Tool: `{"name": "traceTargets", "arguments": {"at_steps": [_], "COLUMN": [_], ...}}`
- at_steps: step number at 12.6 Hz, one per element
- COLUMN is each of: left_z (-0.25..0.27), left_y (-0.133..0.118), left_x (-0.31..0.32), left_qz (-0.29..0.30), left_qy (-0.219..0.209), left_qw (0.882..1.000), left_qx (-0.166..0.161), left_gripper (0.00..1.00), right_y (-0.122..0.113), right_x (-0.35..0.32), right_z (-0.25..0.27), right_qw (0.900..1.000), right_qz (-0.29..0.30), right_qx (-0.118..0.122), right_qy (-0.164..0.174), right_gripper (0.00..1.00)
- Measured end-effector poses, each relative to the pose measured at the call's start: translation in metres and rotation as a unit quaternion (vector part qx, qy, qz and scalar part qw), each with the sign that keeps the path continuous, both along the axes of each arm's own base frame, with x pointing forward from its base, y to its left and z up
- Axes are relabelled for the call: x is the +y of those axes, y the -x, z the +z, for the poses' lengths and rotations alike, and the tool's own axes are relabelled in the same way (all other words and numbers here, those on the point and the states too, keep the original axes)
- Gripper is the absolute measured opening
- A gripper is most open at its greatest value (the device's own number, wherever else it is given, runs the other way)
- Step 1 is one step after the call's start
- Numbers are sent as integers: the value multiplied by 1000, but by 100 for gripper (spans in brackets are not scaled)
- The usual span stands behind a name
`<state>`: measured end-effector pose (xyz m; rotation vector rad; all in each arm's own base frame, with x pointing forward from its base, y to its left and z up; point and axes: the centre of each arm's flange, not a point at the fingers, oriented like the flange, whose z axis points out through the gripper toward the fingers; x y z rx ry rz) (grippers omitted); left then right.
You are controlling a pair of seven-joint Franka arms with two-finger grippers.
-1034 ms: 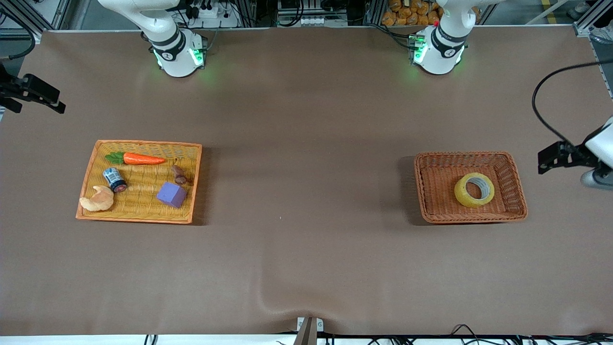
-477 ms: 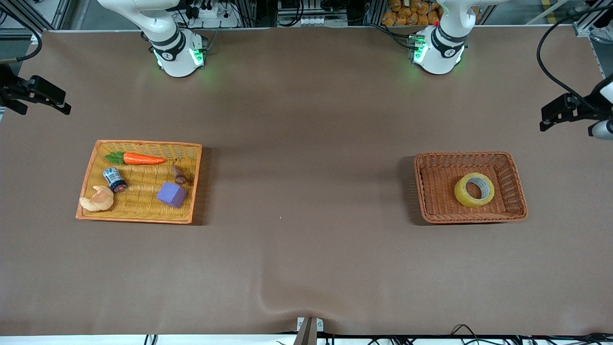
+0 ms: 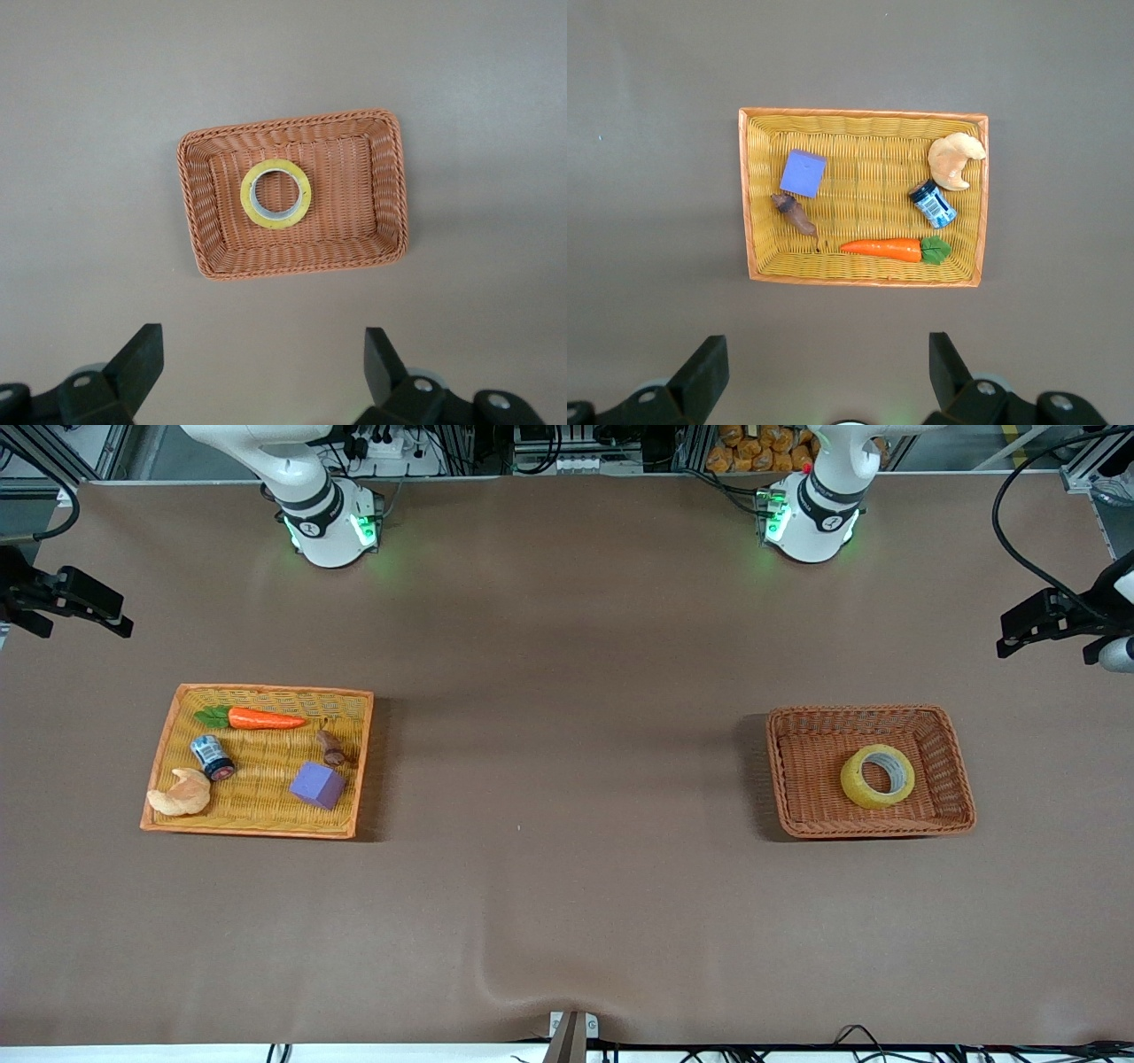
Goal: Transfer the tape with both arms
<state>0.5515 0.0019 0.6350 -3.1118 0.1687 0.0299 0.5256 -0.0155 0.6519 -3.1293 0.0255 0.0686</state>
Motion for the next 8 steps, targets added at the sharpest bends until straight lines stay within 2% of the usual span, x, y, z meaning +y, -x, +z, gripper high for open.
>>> {"name": "traceTargets", "arguments": {"at_steps": [8], "left_z": [1], "left_y": [5], "left_x": [-10], "left_qz": [13], "left_qy": [2], "left_qw": [1000], "left_qx": [16], "left_gripper": [100], "right_y": [0], "right_x": [3], "right_z": [-4], "right_qw": [1000], "right_qz": [2], "right_qx": [11], "right_qy": [0], "right_gripper": [100]}}
